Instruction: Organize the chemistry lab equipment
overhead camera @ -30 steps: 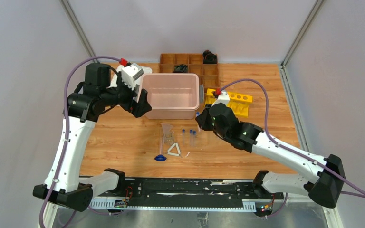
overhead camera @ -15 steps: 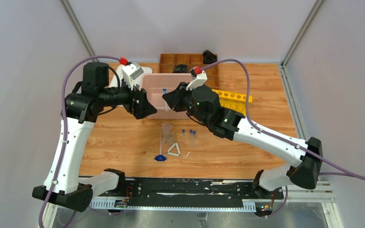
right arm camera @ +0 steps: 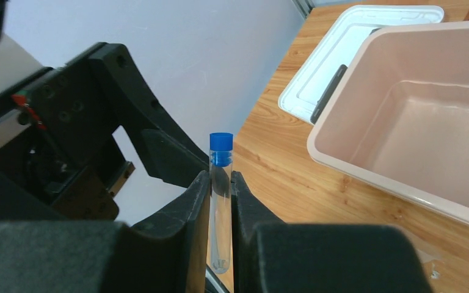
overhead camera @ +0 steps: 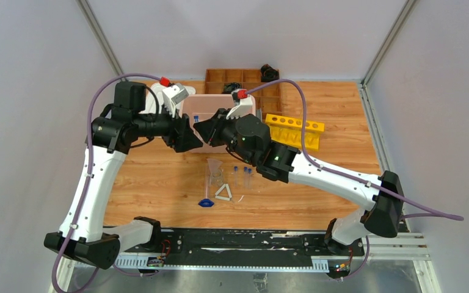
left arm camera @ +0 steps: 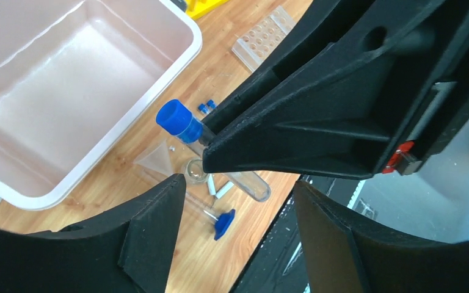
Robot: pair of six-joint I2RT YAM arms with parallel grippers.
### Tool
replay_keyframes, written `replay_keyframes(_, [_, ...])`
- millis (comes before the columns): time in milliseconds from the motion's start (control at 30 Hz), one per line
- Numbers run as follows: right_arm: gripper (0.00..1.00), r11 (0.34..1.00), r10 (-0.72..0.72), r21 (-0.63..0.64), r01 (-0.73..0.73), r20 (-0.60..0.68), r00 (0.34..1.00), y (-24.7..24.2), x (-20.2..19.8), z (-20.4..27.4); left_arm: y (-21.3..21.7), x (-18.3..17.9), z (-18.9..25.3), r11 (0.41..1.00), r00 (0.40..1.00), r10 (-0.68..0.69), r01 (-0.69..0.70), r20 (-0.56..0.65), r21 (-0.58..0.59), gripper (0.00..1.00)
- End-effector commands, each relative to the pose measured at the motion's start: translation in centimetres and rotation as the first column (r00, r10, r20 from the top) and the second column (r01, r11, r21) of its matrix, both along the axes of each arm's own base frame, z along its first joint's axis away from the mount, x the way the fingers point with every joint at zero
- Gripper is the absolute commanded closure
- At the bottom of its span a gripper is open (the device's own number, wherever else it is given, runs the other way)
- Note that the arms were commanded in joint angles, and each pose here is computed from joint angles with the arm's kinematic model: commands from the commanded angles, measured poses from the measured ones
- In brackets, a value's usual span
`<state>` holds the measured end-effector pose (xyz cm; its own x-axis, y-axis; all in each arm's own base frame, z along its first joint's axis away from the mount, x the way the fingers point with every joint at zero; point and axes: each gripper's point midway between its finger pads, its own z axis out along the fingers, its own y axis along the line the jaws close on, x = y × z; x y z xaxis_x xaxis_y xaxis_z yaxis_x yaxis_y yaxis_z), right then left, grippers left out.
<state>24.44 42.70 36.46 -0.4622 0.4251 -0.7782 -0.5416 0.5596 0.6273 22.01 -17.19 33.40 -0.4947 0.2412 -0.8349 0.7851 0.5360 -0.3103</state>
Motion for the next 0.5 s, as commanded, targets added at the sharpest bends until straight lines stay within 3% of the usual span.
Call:
replay_keyframes(0, [1.00,0.996,-0.015,0.089,0.012,0.036,0.999,0.11,-0.41,2.70,-0.36,0.05,-0.89,1.000,0.999,-0.020,0.019,-0.033,-0.006,0.32])
replay_keyframes(333, [1.00,0.995,0.013,0.096,-0.016,0.034,0.999,1.02,-1.11,2.49,-0.71,-0.10,-1.05,0.999,0.998,-0.045,0.044,-0.049,-0.022,0.51])
replay_keyframes(467, [1.00,0.996,0.014,0.089,-0.017,0.036,0.999,0.75,-1.25,2.73,-0.63,0.07,-1.32,0.999,0.998,-0.038,0.038,-0.053,-0.014,0.70])
